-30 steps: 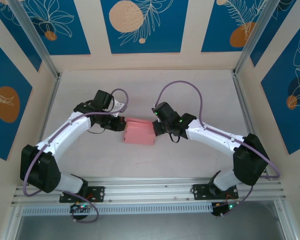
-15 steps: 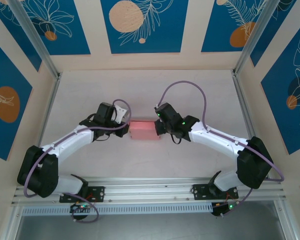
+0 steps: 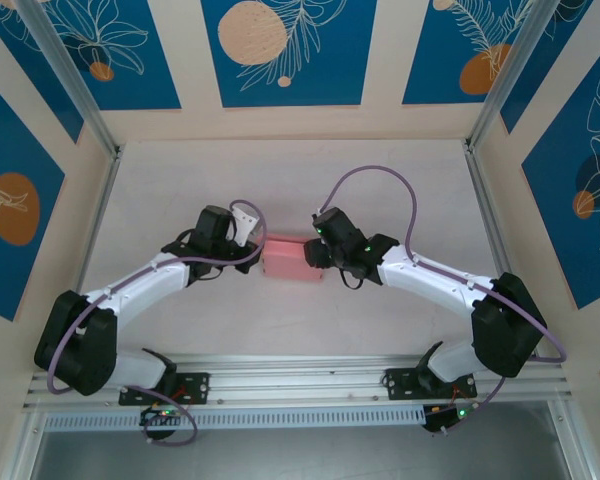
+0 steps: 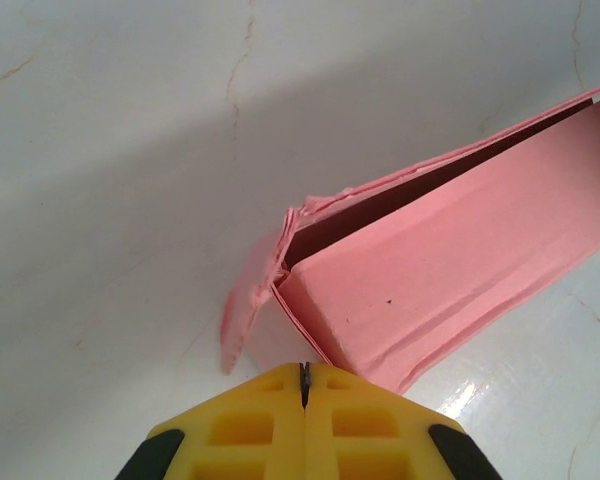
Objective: Fold the paper box
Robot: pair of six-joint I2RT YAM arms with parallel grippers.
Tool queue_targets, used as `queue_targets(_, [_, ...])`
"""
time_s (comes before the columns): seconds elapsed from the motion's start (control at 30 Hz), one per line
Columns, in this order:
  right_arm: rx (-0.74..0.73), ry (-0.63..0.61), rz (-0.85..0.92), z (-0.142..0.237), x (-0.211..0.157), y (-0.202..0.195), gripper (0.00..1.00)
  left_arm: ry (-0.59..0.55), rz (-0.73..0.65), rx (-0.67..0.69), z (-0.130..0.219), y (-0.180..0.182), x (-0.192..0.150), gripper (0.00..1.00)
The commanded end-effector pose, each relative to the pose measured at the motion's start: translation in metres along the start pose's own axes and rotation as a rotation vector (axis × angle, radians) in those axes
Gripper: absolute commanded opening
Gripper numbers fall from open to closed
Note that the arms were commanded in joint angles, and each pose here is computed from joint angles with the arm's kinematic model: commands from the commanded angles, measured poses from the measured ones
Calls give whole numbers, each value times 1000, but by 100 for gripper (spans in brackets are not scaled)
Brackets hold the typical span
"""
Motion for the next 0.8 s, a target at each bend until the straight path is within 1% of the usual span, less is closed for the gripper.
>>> queue_targets(0.0, [5,-6,-42,-5,-1,-1,51,-45,-49,-11,6,-6,8,0])
queue_targets(0.07, [-15,-10,-56,-5,-3,-4,55,-47,-53,-6,6,-6,9,0])
queue_targets(0.17, [-30,-12,-74,-5,-3,-8,59,-48,-61,-3,7,-6,9,0])
queue_targets(0.3, [-27,-5,-76,-7,-5,-9,59,-49,-63,0,7,-6,9,0])
queue_targets(0.5, [34,5,-55,-9,-17,-5,59,-48,-51,-4,9,-7,10,0])
queue_targets(0.67, [64,0,-66,-3,-23,-3,64,-43,-50,-2,10,-7,11,0])
queue_targets(0.77, [64,-9,-62,1,-21,-4,64,-35,-43,-8,7,-8,10,0])
Point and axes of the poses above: each hand's point on the last joint's axis, 136 mm out from that joint toward the fingers, its own z axis back along the fingers, its own y axis along the line the jaws close on, x = y × z, the point moved 7 cm from there along z, back along the fingers, and after that the axes turned 7 degrees about -z, right-handed, at the moved point
